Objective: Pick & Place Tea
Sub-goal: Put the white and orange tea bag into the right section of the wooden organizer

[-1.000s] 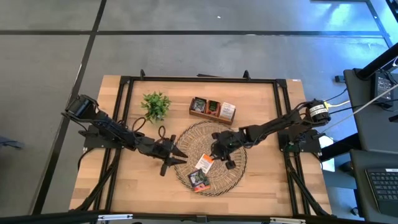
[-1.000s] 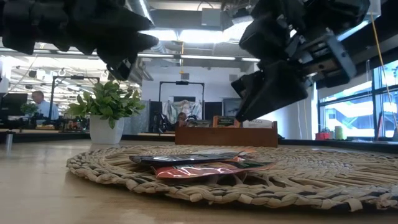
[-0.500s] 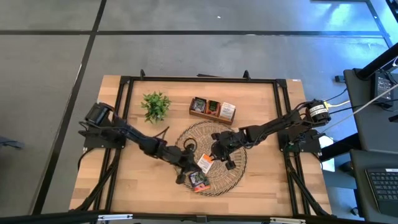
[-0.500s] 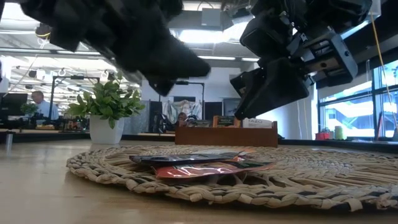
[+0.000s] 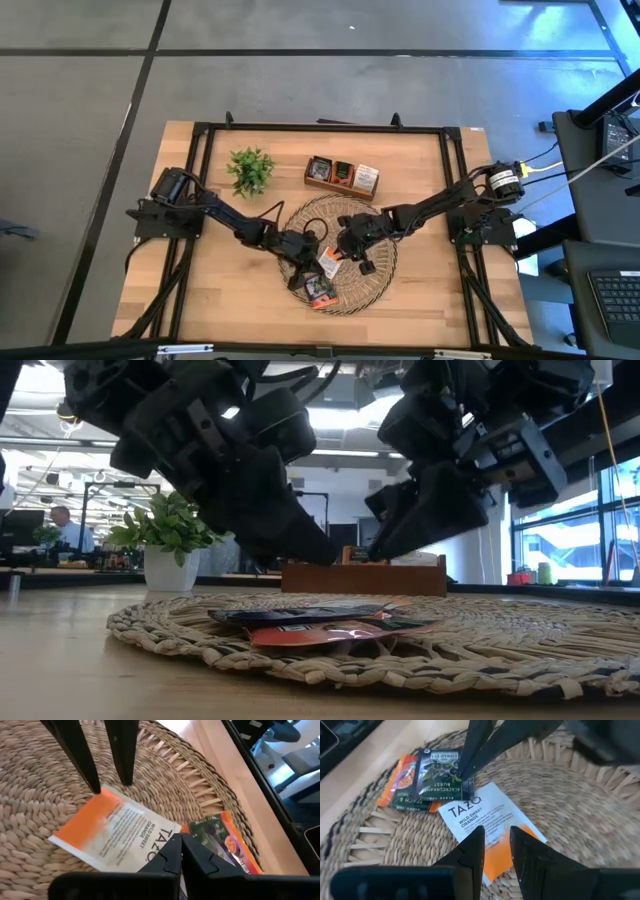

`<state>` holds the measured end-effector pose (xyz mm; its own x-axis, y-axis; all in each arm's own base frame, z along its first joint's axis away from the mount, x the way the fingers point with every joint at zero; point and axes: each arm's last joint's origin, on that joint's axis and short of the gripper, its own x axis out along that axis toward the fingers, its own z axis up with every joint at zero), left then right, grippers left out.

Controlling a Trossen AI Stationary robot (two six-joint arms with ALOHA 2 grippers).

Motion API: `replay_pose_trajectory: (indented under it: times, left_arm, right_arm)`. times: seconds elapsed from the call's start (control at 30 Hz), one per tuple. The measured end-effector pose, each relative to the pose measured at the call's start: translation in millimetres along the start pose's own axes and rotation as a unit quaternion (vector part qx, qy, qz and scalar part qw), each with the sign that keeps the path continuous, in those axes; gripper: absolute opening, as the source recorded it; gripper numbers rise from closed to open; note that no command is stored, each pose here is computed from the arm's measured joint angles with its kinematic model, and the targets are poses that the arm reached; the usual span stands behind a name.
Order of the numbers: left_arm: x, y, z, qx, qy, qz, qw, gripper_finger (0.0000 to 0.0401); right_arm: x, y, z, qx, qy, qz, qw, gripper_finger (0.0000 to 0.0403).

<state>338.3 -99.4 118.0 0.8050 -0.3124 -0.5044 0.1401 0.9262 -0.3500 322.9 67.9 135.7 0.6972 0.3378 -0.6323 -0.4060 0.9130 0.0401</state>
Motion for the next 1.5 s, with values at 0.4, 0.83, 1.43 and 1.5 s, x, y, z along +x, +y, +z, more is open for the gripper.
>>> replay_pose_trajectory:
  times: [0.4,0.83,1.43,1.5]
  left_arm:
    - [4.5,3.3,-6.4,0.005,0.009,0.011,1.000,0.0002]
    - [12.4,9.9,-17.7,-0.020,0.020,0.043,0.999,0.0002]
    - [11.0,16.8,-16.6,-0.053,0.024,0.057,0.997,0.0002]
    - [10.8,18.5,-16.1,-0.060,0.023,0.059,0.996,0.0002]
  right_arm:
    - [6.0,-0.9,-4.6,-0.011,0.005,0.000,1.000,0.0094]
    - [17.5,-1.9,-16.4,-0.006,0.028,0.003,1.000,0.0094]
    - [28.2,18.3,-24.9,-0.019,0.058,0.028,0.998,0.0094]
    - [28.7,21.9,-24.9,-0.021,0.059,0.035,0.997,0.0094]
